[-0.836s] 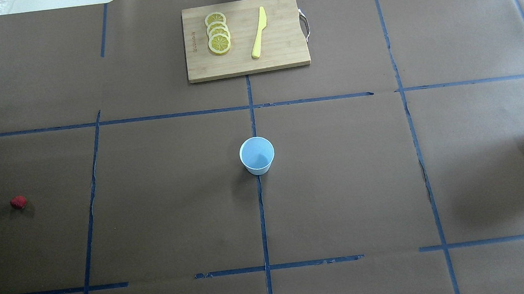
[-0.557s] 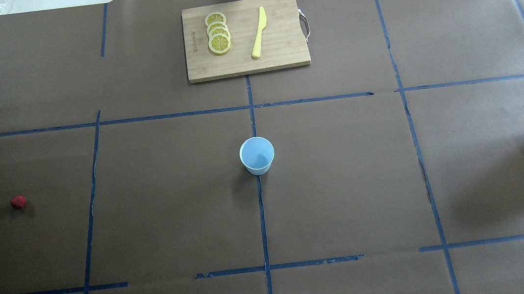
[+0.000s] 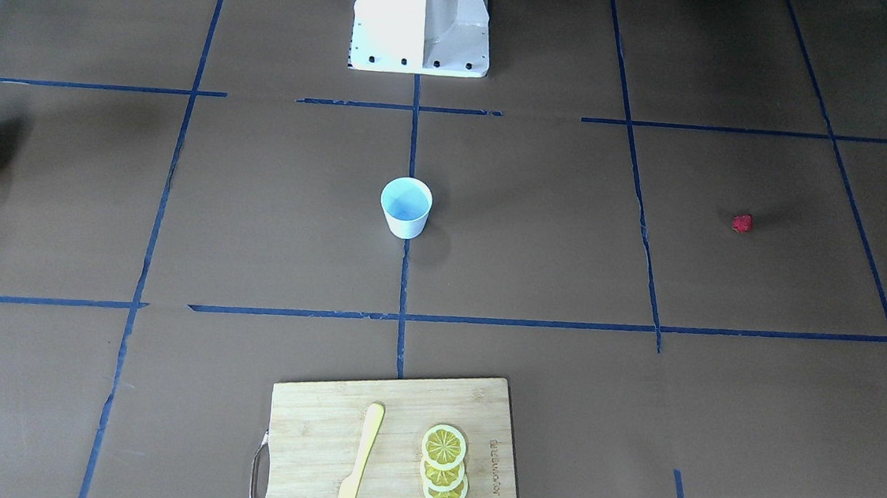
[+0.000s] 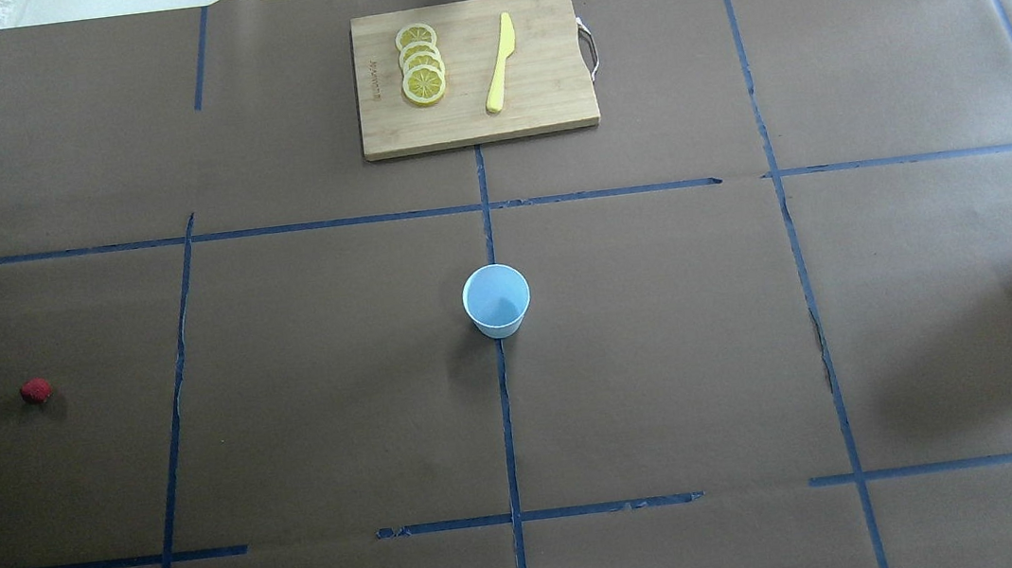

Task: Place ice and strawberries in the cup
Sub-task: 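Grasp ice cubes from the pink bowl with the right gripper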

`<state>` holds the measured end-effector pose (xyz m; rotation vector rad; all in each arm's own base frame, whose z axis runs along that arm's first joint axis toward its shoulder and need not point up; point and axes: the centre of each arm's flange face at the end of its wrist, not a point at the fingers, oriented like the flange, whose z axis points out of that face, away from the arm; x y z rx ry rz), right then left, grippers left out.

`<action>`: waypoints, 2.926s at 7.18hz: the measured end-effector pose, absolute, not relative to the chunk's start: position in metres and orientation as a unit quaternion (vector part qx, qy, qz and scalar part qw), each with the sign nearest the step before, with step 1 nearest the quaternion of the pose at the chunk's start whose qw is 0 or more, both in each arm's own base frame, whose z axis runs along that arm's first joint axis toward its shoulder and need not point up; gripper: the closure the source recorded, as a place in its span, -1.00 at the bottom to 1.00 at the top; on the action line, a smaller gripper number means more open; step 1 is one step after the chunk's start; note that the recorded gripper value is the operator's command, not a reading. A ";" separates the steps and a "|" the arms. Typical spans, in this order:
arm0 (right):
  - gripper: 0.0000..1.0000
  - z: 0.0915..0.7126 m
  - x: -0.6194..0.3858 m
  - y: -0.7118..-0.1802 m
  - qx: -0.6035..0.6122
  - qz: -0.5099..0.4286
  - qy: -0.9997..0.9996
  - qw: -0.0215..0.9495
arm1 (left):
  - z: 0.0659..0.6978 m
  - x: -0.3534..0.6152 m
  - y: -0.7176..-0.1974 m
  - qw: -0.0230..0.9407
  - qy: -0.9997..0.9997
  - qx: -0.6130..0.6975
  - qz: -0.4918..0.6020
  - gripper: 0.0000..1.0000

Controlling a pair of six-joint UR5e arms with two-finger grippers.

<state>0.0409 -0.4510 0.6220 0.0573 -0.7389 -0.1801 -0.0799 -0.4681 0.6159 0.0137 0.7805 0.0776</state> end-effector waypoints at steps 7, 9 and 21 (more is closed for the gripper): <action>-0.75 0.655 -0.020 -0.390 0.065 -0.172 -0.367 0.912 | 0.601 -0.080 -0.466 0.924 0.380 0.022 0.044 -1.00; -0.70 0.663 -0.027 -0.386 0.055 -0.177 -0.361 0.914 | 0.597 -0.080 -0.465 0.924 0.380 0.027 0.046 -1.00; 0.94 0.689 -0.047 -0.382 0.023 -0.194 -0.354 0.914 | 0.587 -0.080 -0.465 0.923 0.380 0.036 0.049 -1.00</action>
